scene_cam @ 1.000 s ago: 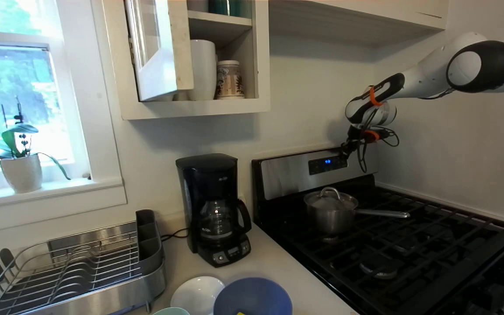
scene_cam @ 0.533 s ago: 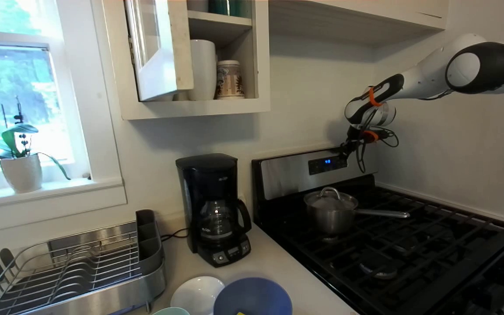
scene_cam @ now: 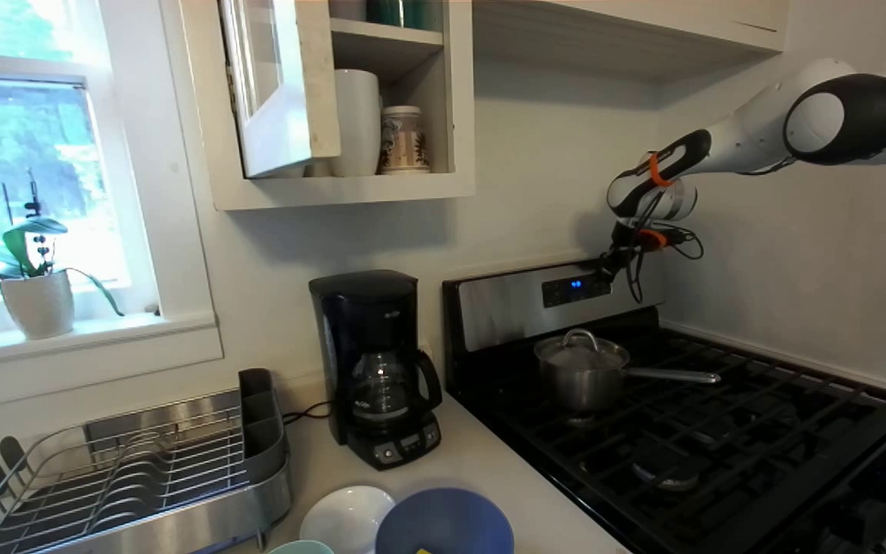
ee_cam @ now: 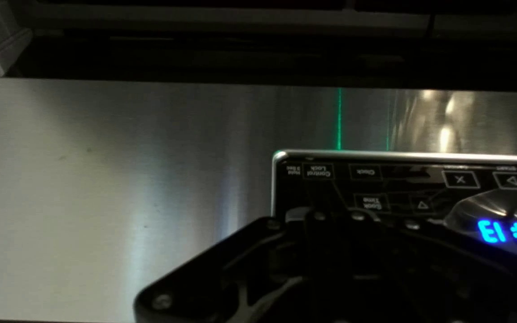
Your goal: Press a button on the stove
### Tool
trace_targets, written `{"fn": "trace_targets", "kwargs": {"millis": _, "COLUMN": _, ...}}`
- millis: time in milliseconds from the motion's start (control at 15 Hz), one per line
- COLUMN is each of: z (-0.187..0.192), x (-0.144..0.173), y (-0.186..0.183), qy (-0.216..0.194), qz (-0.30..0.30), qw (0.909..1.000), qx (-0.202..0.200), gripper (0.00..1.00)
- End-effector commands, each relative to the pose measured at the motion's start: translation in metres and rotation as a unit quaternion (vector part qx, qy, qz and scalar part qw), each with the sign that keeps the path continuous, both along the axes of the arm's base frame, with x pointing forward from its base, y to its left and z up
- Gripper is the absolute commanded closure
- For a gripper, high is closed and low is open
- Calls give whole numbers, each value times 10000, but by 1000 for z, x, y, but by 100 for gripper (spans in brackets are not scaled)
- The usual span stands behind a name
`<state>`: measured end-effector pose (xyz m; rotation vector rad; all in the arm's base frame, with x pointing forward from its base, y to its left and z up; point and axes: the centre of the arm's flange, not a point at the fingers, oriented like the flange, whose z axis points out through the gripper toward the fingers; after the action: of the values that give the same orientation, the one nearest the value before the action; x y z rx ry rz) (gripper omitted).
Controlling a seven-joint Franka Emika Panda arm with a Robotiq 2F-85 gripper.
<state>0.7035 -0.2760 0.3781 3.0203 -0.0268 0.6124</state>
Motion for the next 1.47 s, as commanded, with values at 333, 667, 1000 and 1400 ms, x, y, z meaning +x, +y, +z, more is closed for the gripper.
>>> {"fn": "trace_targets", "kwargs": {"millis": 333, "z": 40, "x": -74, "y": -3, "qy": 1337, "qz": -46, "qw": 9909, "qx": 167, "gripper": 100}}
{"fn": "trace_targets", "kwargs": {"millis": 667, "z": 60, "x": -139, "y": 14, "qy": 2063, "qz": 122, "qw": 9775, "qx": 422, "gripper": 100}}
{"fn": "trace_targets", "kwargs": {"millis": 1000, "z": 65, "x": -190, "y": 46, "qy": 2423, "qz": 284, "qw": 9675, "qx": 664, "gripper": 61}}
{"fn": "trace_targets", "kwargs": {"millis": 1400, "z": 75, "x": -242, "y": 80, "qy": 2383, "qz": 375, "qw": 9699, "qx": 346, "gripper": 20}}
